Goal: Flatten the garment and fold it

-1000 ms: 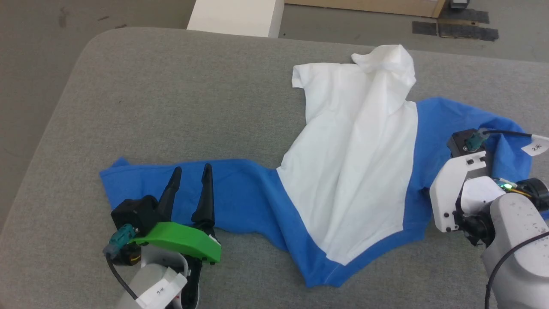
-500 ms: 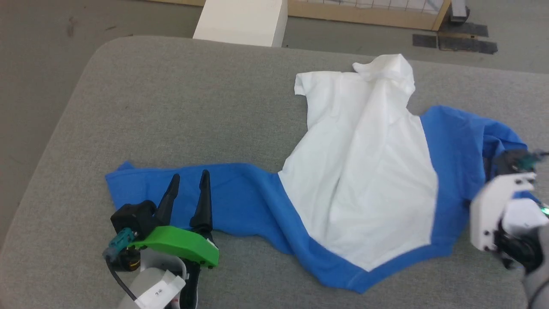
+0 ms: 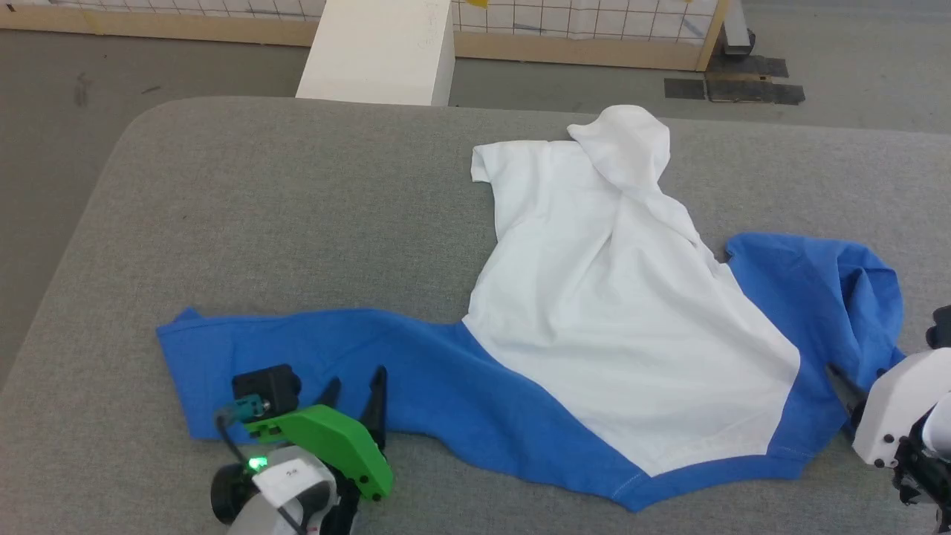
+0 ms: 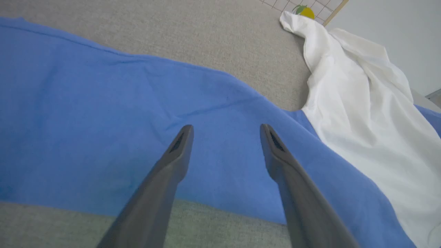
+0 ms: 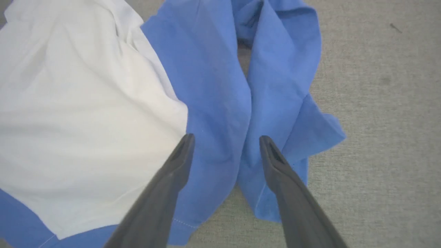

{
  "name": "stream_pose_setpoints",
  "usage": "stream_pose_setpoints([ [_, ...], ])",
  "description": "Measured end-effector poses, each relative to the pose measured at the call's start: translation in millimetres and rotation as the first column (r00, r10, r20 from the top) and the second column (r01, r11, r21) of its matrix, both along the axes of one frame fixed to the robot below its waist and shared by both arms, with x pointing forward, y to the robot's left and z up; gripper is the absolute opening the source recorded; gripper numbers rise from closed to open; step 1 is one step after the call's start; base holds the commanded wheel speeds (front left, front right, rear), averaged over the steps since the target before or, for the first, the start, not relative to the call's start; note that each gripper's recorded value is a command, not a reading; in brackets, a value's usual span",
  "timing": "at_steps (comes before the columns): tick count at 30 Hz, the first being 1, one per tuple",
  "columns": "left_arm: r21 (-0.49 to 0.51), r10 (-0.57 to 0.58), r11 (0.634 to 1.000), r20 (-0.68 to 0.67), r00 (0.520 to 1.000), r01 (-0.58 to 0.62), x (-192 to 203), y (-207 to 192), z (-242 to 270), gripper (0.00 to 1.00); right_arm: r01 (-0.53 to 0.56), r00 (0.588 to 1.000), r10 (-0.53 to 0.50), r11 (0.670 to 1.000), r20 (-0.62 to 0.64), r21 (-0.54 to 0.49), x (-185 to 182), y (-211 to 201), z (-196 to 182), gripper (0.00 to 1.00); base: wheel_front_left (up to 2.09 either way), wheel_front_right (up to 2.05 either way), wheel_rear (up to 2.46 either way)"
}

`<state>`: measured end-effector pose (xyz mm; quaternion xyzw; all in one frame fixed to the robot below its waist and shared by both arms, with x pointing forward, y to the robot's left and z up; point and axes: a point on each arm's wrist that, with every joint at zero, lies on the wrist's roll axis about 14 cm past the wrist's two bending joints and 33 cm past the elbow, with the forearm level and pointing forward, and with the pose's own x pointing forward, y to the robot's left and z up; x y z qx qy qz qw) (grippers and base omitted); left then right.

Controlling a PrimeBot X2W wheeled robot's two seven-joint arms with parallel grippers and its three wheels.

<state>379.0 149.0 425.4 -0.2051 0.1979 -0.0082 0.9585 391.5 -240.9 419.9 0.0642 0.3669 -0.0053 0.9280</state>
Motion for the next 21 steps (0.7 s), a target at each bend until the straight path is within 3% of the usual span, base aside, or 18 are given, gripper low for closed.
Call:
stream_pose_setpoints([
  [6,-0.089,-0.135,0.990,-0.288,0.948,0.114,-33,-37,-26,1.00,0.015,0.999,-0.015,1.000,0.034,0.000,0,2,5,1.00,0.00,0.00,0.00],
  [15,-0.162,-0.288,0.957,-0.427,0.857,0.241,-55,-82,-34,1.00,0.016,0.999,-0.016,1.000,0.028,0.005,-2,7,0,1.00,0.00,0.00,0.00],
  [21,-0.163,-0.305,0.952,-0.443,0.843,0.259,-53,-92,-39,1.00,0.025,0.999,-0.026,1.000,0.025,0.002,-3,4,-3,1.00,0.00,0.00,0.00],
])
